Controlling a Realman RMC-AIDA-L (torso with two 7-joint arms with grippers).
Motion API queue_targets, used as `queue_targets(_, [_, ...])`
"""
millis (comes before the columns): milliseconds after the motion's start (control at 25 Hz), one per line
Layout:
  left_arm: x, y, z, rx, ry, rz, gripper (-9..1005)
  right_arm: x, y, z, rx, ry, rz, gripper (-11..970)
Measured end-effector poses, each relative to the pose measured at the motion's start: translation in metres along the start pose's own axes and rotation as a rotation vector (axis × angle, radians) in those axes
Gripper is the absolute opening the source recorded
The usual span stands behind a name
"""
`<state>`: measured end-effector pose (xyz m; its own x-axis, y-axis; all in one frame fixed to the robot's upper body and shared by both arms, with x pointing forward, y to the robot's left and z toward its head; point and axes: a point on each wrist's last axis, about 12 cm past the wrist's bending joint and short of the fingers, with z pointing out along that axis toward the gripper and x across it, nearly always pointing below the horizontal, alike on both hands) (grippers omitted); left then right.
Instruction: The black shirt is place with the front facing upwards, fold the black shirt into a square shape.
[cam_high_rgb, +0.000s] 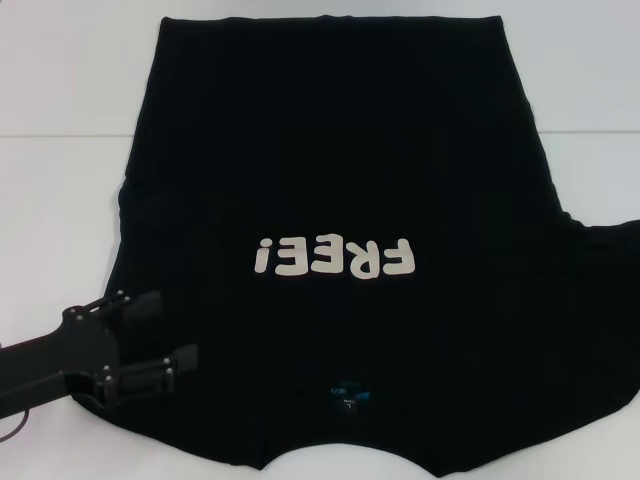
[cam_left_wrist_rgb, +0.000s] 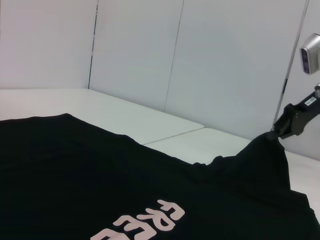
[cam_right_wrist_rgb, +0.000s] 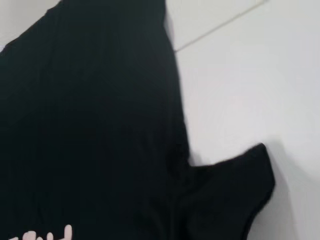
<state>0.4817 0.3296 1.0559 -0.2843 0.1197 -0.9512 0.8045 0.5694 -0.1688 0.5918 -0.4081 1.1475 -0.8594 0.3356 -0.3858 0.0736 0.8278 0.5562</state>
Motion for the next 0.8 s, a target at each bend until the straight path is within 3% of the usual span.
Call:
queue_targets(400, [0.000, 0.000, 0.000, -0.002, 0.000, -0.002, 856, -0.017, 0.038, 0.015, -0.062, 0.003, -0.093, 37])
queue_targets(800, [0.001, -0.002, 0.003, 0.002, -0.002, -0.006, 851, -0.013, 0.082, 0.055, -0.091, 0.088, -0.198, 37])
